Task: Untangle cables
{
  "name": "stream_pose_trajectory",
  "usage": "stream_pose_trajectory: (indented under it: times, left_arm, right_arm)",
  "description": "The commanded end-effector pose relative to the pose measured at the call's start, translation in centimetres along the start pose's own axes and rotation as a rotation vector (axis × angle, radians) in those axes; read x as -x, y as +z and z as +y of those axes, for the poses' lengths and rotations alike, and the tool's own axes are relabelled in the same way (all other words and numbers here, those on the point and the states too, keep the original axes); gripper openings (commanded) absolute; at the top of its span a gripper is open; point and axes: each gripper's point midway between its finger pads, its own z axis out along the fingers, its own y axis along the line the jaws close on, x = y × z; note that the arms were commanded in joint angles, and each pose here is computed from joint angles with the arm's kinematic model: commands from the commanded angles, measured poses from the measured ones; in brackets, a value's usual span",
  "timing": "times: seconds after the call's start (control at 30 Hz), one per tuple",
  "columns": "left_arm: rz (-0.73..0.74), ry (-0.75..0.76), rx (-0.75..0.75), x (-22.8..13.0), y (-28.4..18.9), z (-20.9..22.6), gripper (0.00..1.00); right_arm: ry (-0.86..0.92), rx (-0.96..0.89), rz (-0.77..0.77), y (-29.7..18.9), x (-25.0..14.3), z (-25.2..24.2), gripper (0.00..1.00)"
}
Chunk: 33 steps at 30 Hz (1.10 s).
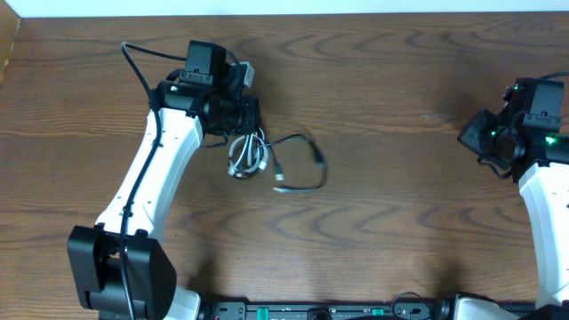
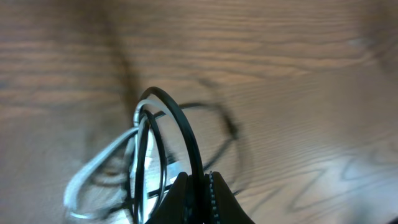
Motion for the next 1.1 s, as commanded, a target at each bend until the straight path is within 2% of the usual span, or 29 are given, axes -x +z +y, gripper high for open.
stream_pose_trajectory:
  times: [0.0, 0.1, 0.23, 0.3, 0.47, 0.73, 0.8, 0.97, 1.07]
  left_arm:
    - [-0.021, 0.075, -0.201, 0.7, -0.1, -3.3, 0.07]
    - [-0.065, 0.130, -0.389, 1.8, -1.1, -6.5, 0.07]
    - [-0.127, 0.219, -0.671, 3.0, -3.9, -11.0, 0.07]
    - [-0.135, 0.199, -0.732, 3.5, -4.7, -12.0, 0.07]
    - [-0.161, 0.175, -0.848, 5.0, -6.8, -13.8, 0.07]
    - [-0.201, 0.153, -0.891, 6.6, -8.1, -14.8, 0.07]
    - [-0.197, 0.156, -0.894, 6.5, -8.0, -15.0, 0.08]
    - [-0.187, 0.164, -0.897, 6.1, -7.8, -15.7, 0.08]
    - [-0.185, 0.159, -0.889, 6.1, -7.5, -16.0, 0.08]
  right_arm:
    - [-0.197, 0.271, 0.039, -0.8, -0.9, 5.2, 0.42]
    - [-0.255, 0.494, 0.064, -2.3, -1.7, 9.3, 0.57]
    - [-0.348, 0.727, 0.079, -4.5, -3.0, 14.2, 0.63]
    - [-0.366, 0.778, 0.084, -5.1, -3.6, 15.9, 0.66]
    - [-0.381, 0.849, 0.134, -5.4, -5.9, 19.5, 0.68]
    - [-0.347, 0.909, 0.241, -3.9, -9.6, 24.1, 0.62]
    - [-0.324, 0.928, 0.263, -3.0, -10.3, 25.5, 0.58]
    - [-0.265, 0.925, 0.251, -0.7, -11.2, 28.1, 0.52]
    - [-0.237, 0.817, 0.204, 2.2, -11.8, 28.1, 0.37]
